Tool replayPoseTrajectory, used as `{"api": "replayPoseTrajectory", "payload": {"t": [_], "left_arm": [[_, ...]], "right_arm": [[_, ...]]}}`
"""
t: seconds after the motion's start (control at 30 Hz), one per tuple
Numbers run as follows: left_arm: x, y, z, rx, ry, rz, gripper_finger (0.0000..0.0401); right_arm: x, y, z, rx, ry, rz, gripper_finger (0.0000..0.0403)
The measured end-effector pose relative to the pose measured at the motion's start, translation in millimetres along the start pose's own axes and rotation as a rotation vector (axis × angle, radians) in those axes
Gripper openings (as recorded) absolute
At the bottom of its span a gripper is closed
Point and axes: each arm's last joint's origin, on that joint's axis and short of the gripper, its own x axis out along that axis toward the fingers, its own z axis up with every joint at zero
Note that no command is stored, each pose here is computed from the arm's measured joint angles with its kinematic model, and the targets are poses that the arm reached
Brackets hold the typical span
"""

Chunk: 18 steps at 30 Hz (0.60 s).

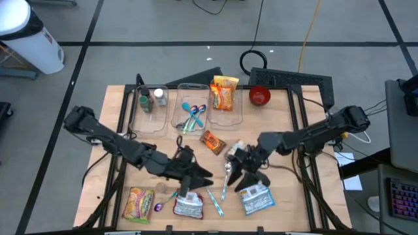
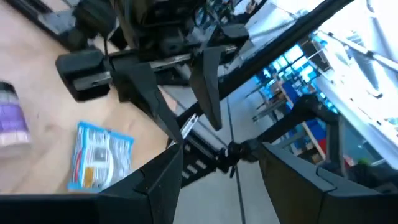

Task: Pick & Place Food Item
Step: Put the red noodle pack into the right transparent bin

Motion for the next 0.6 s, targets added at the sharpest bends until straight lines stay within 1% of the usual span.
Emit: {"api": "replayPoseTrajectory", "payload": {"t": [0.1,0.2,0.3,0.4,0.47,0.5,0.6], "left_arm": [[11,6,-14,-0.033,0.037,0.033,0.0218],[22,18,-30,-0.068,0.092,0.102,0.0218],[30,27,-42,-0.114,0.126,0.157,0.0218],[37,32,-57,-0.16,0.152,0.179,0.0218],[41,34,-68,-0.178,0.176,0.198,0.0218],[42,35,-72,-0.191,0.183,0.203,0.0218],[42,33,-85,-0.212,0.189,0.217,0.0218]], "right_arm": [[5,2,-12,0.02,0.062,-0.037,0.0174],[9,3,-22,0.041,0.114,-0.075,0.0172],[11,1,-33,0.028,0.152,-0.186,0.0174],[11,-1,-43,0.03,0.188,-0.302,0.0175],[10,-2,-49,0.04,0.212,-0.357,0.0174],[10,-4,-52,0.043,0.217,-0.376,0.0173],[6,-8,-59,0.066,0.218,-0.384,0.017]]}}
